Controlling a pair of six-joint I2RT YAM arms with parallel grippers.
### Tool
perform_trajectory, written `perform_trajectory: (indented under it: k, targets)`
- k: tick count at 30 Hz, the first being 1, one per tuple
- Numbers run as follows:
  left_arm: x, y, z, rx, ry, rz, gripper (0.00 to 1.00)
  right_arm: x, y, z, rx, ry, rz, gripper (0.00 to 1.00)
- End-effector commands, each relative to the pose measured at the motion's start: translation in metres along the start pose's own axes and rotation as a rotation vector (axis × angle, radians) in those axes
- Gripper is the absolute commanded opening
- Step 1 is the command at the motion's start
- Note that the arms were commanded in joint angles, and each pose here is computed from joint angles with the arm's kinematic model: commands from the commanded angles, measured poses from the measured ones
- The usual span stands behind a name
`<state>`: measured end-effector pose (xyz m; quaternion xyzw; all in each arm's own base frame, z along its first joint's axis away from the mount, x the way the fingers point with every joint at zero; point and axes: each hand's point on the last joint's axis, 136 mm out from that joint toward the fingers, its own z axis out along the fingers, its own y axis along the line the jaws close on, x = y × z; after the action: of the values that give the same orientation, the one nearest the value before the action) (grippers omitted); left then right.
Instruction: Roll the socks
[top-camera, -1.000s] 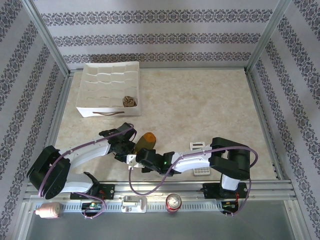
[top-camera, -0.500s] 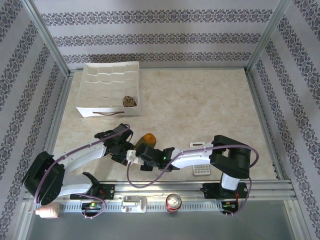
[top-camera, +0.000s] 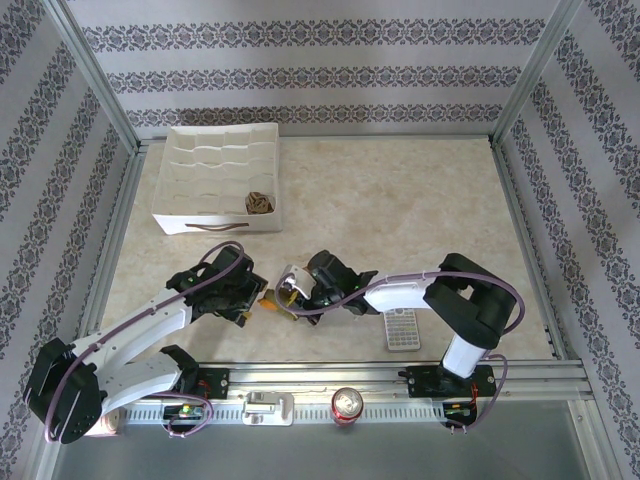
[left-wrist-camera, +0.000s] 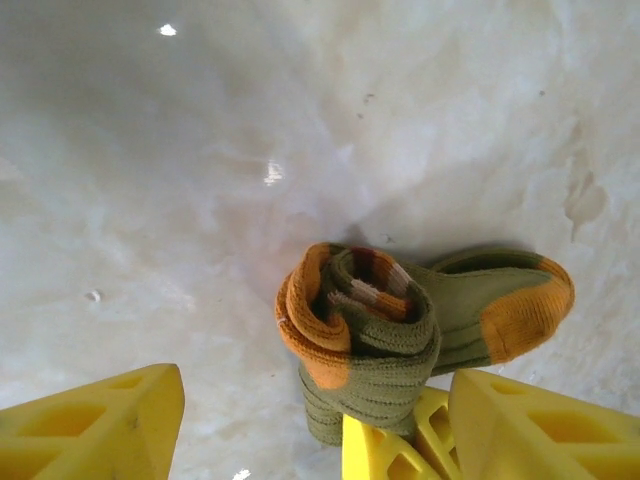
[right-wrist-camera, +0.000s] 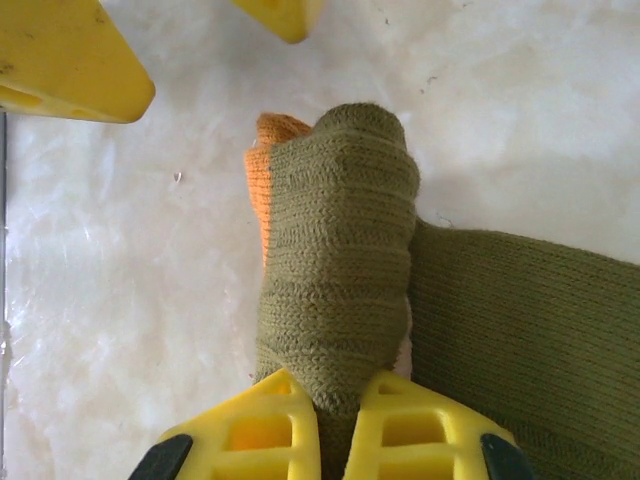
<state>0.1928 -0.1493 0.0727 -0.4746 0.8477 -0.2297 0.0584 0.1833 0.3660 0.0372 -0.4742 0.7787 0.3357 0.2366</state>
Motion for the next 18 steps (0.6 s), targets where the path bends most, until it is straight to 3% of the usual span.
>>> perform_trajectory:
  k: [1,8,18]
  targets:
    - [0.003,-0.01,0.006,0.055,0.014,0.096,0.66,0.091,-0.008,0.0,-0.006,0.266,0.212,0.0]
    - [0.021,-0.028,0.02,0.158,0.061,0.135,0.64,0.104,-0.016,-0.002,0.004,0.286,0.302,0.0]
    - [0.028,-0.021,0.04,0.109,0.075,0.132,0.65,0.122,-0.024,-0.001,0.033,0.334,0.432,0.0]
